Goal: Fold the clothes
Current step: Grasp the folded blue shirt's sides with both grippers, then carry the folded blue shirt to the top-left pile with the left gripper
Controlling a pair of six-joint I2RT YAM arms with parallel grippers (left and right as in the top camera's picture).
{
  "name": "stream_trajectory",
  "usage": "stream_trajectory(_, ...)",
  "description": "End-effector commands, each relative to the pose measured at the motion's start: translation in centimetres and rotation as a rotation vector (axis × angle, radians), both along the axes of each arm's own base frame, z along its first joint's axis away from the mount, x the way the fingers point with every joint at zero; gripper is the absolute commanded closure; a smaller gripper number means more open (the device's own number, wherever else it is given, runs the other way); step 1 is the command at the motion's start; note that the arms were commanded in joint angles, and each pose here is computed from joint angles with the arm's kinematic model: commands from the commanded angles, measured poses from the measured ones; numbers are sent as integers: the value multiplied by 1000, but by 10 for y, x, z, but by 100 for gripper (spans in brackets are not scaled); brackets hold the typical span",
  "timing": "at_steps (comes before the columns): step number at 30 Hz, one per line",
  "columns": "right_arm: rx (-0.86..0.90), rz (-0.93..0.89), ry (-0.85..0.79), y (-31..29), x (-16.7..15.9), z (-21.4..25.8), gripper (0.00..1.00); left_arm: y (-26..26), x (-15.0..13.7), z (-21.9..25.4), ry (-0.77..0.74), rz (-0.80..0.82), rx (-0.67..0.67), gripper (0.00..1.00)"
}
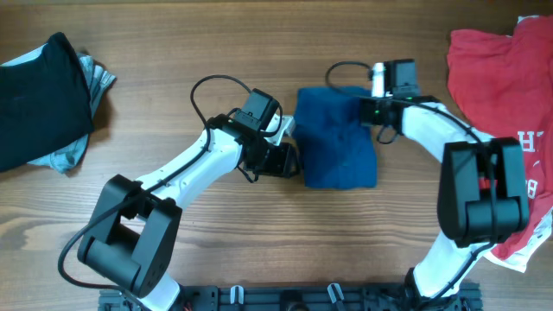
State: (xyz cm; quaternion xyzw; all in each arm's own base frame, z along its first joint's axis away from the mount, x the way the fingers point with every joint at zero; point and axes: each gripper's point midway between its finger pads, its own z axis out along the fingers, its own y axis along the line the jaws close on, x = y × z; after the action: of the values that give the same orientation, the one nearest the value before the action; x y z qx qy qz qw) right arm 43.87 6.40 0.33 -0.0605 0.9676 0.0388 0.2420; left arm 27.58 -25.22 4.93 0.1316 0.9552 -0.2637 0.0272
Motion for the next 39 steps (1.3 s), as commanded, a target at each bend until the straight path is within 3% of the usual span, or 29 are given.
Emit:
stream_trajectory(1,70,224,89,71,-33,-23,94,30,23,-3,-43,146,107,49)
stream_trajectory(4,97,260,110,109,-49,-23,92,60,56,9,-85,277,74,43)
stream_trajectory(7,87,215,114,104,-47,-24,89,73,71,12,-99,348,54,36)
stream_trajectory(9,105,157,125,96,-45,-25,86,76,74,11,-101,358,58,31)
stream_trajectory(20,110,135,176,87,-53,-29,86,66,75,-47,-5,382,103,28)
stream_trajectory(22,107,135,183,87,-55,-29,86,57,81,-52,-9,369,53,29)
stream_trajectory(23,108,135,183,87,-55,-29,86,48,85,-48,-16,353,-2,37)
stream_trajectory(25,108,135,183,87,-55,-29,86,43,87,-45,-26,343,-22,78)
stream_trajectory(28,108,135,181,87,-55,-28,82,44,89,-45,-46,339,-14,96)
stream_trajectory(30,113,138,154,88,-50,-18,78,58,104,-35,-128,358,25,96)
stream_trajectory(34,154,121,-22,83,-19,73,52,109,144,28,-315,509,27,96)
stream_trajectory(36,174,112,-159,74,-11,131,46,158,160,65,-413,632,43,96)
stream_trajectory(39,189,95,-247,63,-12,169,45,216,168,92,-538,694,134,96)
